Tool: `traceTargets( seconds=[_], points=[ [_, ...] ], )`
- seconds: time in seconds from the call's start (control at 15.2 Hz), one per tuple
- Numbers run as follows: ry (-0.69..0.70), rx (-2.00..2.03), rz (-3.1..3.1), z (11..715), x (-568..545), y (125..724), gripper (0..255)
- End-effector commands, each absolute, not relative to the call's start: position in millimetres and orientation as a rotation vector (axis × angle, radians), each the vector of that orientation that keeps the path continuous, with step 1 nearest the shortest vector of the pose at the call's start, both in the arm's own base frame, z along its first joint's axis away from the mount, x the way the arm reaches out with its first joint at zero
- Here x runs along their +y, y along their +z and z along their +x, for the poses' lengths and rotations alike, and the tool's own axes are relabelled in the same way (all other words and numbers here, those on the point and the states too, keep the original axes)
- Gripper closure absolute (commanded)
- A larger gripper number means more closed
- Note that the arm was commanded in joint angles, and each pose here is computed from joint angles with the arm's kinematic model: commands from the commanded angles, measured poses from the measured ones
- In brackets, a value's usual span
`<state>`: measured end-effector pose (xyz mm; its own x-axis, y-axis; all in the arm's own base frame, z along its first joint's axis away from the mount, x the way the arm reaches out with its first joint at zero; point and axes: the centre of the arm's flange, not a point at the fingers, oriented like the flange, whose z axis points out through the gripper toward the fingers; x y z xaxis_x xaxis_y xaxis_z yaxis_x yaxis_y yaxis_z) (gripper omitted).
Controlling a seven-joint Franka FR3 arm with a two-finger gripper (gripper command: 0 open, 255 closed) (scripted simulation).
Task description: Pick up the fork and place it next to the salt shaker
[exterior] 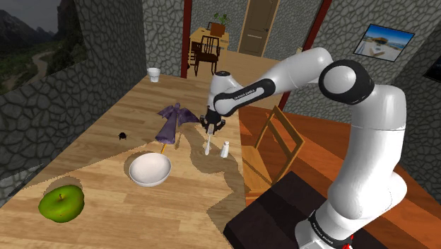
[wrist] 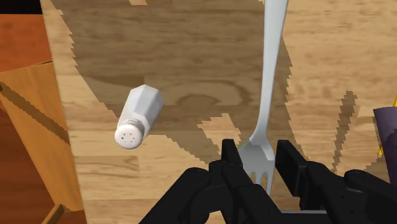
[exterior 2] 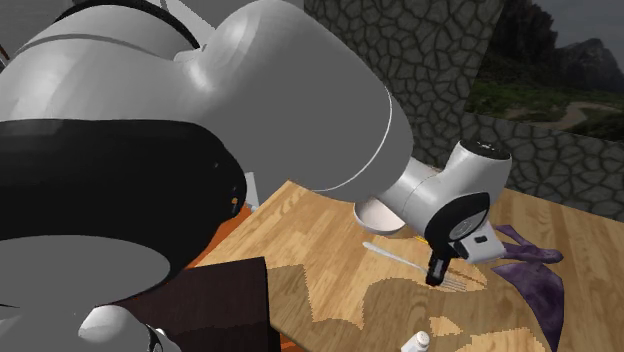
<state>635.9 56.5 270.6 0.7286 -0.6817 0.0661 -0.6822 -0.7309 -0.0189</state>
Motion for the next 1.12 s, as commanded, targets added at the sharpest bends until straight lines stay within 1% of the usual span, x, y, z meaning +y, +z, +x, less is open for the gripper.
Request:
traceTargets(
  seconds=[0.0, 0.86, 1.06],
  points=[
    [0.107, -1.148, 2.916, 646.0, 32.0, 270.9, 255],
    [0.107, -1.148, 2.916, 727.2, -121.4, 271.3, 255],
    [0.107, -1.148, 2.916, 727.2, -121.4, 255.5, 255]
  ],
)
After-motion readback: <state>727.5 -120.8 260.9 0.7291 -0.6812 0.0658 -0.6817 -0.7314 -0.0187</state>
